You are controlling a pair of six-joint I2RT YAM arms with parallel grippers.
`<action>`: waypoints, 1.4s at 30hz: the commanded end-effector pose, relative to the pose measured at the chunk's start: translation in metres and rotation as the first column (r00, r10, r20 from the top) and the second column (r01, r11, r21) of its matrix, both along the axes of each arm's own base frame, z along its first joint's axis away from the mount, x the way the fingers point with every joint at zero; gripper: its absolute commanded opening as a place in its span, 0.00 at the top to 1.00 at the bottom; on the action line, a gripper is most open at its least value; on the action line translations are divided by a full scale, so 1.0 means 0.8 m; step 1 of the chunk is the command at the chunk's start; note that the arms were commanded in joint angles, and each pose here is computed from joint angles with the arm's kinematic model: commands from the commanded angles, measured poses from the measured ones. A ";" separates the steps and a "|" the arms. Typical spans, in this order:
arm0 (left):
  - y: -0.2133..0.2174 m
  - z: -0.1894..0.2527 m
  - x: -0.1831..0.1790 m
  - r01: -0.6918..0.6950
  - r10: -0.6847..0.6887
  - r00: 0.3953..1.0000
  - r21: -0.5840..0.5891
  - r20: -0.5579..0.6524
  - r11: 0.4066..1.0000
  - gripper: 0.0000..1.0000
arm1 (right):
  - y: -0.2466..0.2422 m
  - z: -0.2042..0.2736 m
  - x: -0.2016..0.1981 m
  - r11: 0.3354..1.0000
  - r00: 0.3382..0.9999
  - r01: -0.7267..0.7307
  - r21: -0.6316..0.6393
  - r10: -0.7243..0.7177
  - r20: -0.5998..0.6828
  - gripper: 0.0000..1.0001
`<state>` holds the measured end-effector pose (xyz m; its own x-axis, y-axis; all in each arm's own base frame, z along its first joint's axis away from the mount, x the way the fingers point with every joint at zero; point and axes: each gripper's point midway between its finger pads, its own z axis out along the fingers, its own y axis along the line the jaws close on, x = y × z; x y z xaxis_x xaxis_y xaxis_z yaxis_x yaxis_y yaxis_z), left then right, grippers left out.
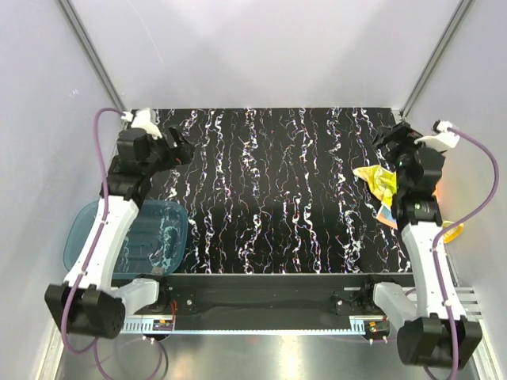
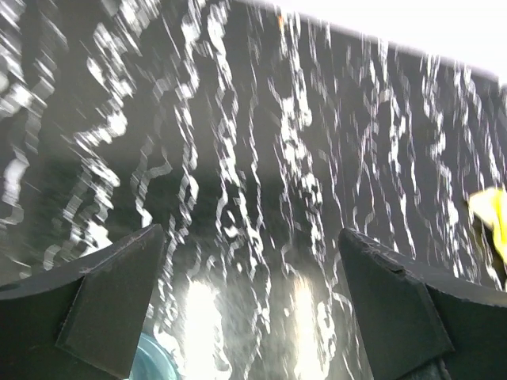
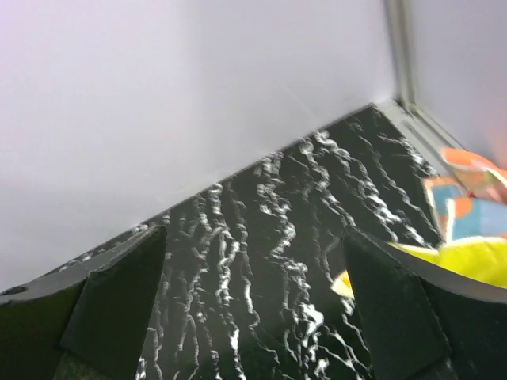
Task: Roll the towels
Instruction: Grab a towel with the right arm
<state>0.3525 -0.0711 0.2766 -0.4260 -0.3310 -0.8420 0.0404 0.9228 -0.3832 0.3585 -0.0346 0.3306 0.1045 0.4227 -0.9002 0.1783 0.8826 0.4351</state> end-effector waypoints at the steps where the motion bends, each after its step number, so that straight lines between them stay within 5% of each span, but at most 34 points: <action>1: -0.028 0.002 -0.001 0.097 -0.101 0.994 -0.073 -0.052 0.993 0.01 | -0.045 -0.054 -0.001 0.977 0.932 0.212 0.003 -0.201 -0.303 0.00; 4: -0.017 -0.011 -0.002 0.044 -0.048 0.996 -0.052 -0.076 0.998 0.01 | -0.051 -0.119 0.018 0.977 0.792 0.210 -0.043 -0.196 -0.578 0.00; 10: -0.007 -0.023 -0.006 0.004 -0.004 0.993 -0.007 -0.117 1.000 0.01 | -0.002 -0.208 0.076 0.993 0.588 0.018 0.114 0.082 -0.805 0.11; 33: -0.002 -0.031 -0.008 -0.002 0.004 0.984 0.013 -0.180 1.000 0.01 | -0.023 -0.368 0.128 0.998 0.284 0.050 0.049 0.033 -0.958 0.20; 40: 0.002 -0.034 -0.006 -0.011 0.013 0.982 0.009 -0.190 1.000 0.01 | -0.018 -0.386 0.124 0.998 0.250 0.039 0.051 0.039 -0.967 0.44; 42: 0.003 -0.035 -0.006 -0.013 0.015 0.981 0.009 -0.193 1.000 0.01 | -0.015 -0.389 0.125 0.997 0.249 0.032 0.063 0.053 -0.967 0.64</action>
<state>0.3387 -0.0710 0.2262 -0.6208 -0.3331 -0.7097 -0.0670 0.9245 -0.3753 0.4508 -0.0503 0.0170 -0.8294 0.4792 -0.2871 0.5039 0.8637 -0.0142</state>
